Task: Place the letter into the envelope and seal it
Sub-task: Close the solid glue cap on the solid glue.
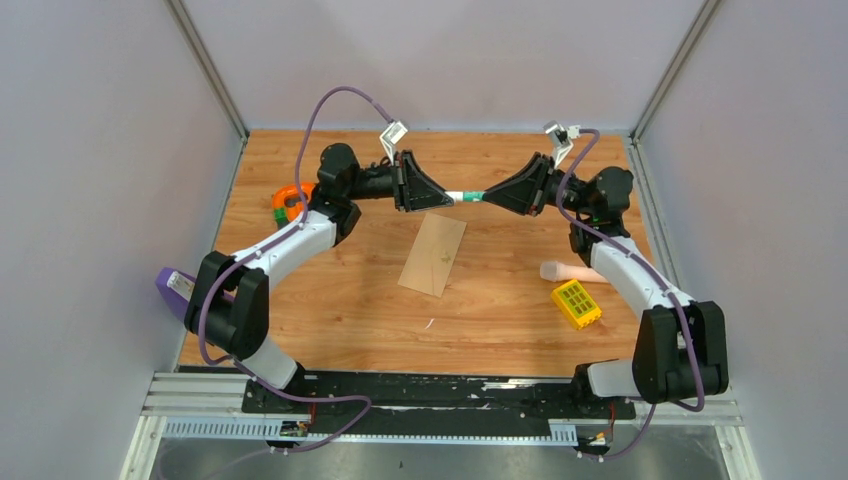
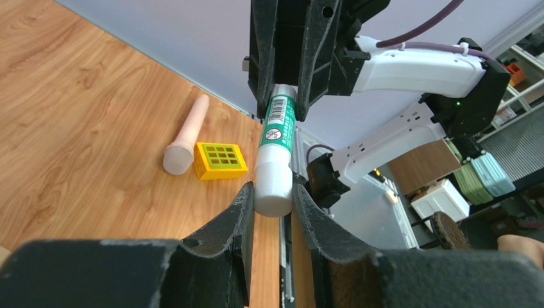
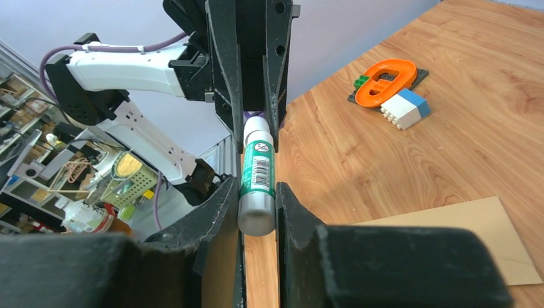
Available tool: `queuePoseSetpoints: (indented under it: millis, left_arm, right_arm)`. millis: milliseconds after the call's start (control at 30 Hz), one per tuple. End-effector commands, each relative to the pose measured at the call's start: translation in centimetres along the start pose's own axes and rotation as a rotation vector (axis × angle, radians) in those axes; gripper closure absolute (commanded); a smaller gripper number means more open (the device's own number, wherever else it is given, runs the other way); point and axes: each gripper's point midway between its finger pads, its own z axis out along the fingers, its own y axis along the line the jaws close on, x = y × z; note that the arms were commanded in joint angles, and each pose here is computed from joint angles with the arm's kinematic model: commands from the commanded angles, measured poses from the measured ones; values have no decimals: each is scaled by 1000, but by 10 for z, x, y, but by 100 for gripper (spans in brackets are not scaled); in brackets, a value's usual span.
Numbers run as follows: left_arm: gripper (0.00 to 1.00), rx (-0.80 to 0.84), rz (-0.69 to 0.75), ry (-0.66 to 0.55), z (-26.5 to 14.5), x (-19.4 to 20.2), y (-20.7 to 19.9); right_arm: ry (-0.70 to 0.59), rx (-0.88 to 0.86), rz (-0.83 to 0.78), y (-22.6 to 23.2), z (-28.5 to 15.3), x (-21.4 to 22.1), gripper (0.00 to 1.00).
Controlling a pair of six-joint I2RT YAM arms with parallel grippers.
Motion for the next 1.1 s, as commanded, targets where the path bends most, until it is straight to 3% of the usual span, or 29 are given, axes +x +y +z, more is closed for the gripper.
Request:
queuePoseSetpoints:
  millis: [0, 1067]
  left_arm:
    - [100, 56, 62, 54, 12, 9, -20]
    - [100, 80, 74, 90, 12, 15, -30]
  right_arm:
    - [34, -16, -70, 6, 15, -2, 100]
    - [236, -79, 17, 5, 58, 52, 100]
